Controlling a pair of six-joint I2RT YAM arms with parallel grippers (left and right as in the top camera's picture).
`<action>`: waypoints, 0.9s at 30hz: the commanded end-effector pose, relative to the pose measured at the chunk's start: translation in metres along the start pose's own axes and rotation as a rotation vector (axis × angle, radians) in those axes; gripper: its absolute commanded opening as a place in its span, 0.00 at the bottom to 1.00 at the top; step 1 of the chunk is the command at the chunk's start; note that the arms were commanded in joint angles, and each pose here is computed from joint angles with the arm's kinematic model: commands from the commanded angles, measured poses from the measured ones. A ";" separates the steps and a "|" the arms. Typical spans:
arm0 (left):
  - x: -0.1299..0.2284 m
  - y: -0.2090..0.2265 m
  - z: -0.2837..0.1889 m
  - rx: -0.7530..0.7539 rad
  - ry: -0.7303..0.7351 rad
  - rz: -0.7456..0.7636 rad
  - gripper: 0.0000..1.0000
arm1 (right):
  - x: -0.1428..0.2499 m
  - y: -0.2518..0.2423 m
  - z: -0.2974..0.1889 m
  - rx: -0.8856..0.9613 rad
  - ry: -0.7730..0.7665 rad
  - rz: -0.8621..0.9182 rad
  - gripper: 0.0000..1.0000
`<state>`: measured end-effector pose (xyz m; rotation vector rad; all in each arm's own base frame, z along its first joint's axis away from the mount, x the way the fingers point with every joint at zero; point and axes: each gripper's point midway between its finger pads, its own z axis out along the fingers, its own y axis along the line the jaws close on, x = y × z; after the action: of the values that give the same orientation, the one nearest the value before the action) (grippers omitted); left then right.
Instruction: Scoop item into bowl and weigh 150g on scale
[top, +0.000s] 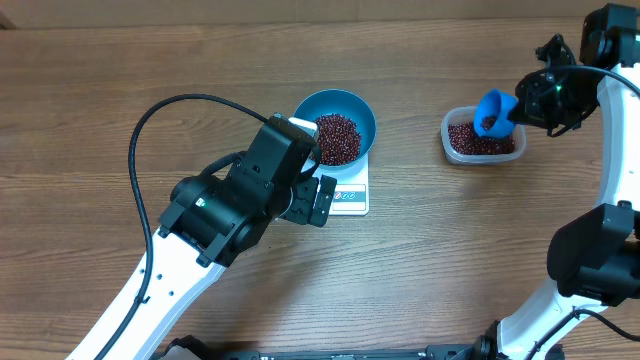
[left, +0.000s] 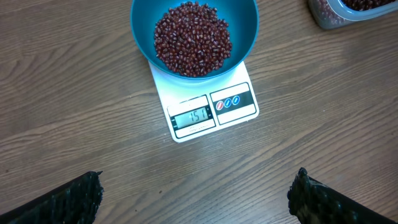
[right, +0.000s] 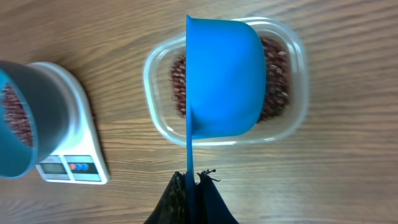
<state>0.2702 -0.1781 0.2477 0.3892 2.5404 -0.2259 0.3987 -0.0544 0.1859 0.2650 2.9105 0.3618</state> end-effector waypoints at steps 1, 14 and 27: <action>-0.004 0.002 -0.002 -0.007 -0.013 0.004 1.00 | 0.000 -0.007 -0.021 0.142 -0.044 0.003 0.04; -0.004 0.002 -0.002 -0.007 -0.013 0.004 1.00 | 0.003 0.013 -0.025 0.470 -0.050 -0.171 0.04; -0.004 0.002 -0.002 -0.007 -0.013 0.004 1.00 | 0.004 0.020 -0.024 0.473 -0.049 -0.192 0.04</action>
<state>0.2702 -0.1781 0.2477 0.3892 2.5404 -0.2259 0.3918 -0.0386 0.1916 0.0384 2.9667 -0.3448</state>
